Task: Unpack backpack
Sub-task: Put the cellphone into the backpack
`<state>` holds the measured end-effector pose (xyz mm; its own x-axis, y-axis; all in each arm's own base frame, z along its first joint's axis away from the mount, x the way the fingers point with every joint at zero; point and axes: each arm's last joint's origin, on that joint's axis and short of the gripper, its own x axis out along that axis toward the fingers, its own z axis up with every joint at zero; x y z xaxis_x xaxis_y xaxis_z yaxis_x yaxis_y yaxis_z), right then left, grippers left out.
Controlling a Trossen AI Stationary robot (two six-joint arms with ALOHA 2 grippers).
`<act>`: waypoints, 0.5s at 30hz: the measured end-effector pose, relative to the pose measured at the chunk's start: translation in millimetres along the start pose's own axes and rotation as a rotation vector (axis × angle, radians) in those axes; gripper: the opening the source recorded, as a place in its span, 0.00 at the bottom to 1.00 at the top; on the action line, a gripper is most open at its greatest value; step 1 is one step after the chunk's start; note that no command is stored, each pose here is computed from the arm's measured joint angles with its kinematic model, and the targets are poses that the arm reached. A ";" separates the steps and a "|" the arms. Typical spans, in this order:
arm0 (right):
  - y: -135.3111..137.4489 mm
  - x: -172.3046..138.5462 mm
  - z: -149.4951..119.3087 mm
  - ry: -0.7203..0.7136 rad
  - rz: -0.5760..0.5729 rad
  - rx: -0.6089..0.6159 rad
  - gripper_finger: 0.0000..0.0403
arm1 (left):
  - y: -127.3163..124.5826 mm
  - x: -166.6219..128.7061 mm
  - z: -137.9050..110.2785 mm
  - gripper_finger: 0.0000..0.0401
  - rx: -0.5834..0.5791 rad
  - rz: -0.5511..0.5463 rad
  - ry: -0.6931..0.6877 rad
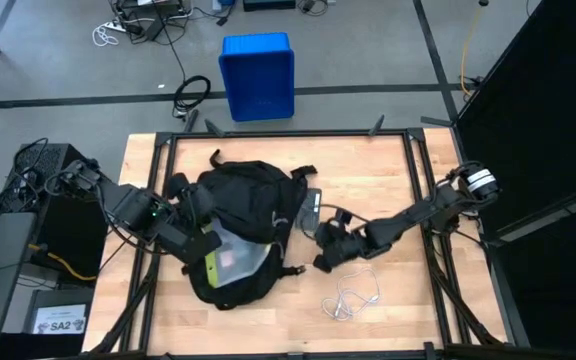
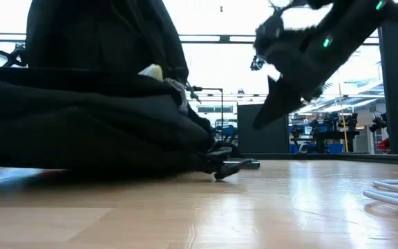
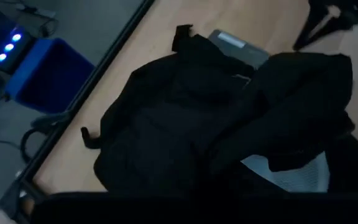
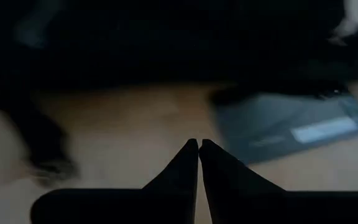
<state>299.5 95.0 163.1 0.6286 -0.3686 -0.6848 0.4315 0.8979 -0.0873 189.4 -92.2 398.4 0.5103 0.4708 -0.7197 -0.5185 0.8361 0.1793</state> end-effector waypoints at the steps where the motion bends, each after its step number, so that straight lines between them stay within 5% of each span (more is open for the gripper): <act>1: -4.9 3.5 -0.2 0.009 -0.016 0.007 0.00 | -0.7 0.2 0.3 0.00 -0.014 -0.001 -0.004; 15: -16.7 11.1 7.4 -0.054 -0.107 0.160 0.05 | -16.1 39.6 14.9 0.00 0.035 0.128 0.059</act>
<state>304.0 74.1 162.3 0.6055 -0.4758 -0.6380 0.5919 0.8051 -0.0385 228.3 -82.7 377.1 0.3993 0.5577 -0.7277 -0.5523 0.7798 0.2946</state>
